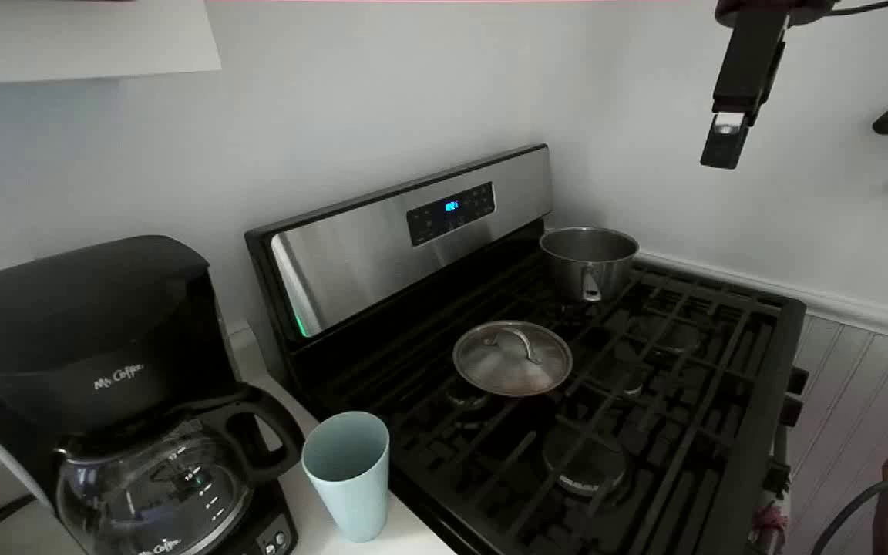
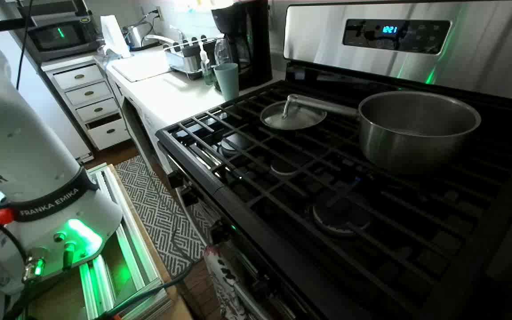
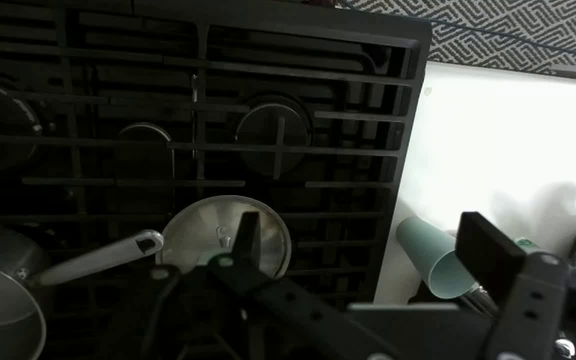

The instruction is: Put the lid on the pot

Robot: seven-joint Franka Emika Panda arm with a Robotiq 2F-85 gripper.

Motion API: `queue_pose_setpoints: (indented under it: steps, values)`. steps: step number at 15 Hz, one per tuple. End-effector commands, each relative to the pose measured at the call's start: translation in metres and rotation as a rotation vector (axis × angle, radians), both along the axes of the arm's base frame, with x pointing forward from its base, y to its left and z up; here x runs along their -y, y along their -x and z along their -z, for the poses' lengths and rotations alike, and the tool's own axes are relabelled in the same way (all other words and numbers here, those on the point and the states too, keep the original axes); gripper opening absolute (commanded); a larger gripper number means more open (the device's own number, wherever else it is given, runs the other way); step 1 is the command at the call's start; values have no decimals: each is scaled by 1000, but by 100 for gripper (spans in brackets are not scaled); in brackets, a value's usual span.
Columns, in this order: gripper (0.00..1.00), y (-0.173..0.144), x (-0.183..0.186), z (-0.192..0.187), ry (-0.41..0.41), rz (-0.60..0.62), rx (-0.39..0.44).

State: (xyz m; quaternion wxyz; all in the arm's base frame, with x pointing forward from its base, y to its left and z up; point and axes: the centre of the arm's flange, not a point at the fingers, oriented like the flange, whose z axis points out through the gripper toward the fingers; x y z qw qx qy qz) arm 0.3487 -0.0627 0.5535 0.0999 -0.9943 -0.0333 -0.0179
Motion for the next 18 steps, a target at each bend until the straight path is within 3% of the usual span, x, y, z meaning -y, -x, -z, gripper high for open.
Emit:
queue_pose_setpoints:
  steps: [1, 10, 18]
  values:
    - [100, 0, 0, 0, 0, 0, 0]
    - [100, 0, 0, 0, 0, 0, 0]
    - [100, -38, -108, 50, -169, -133, -81]
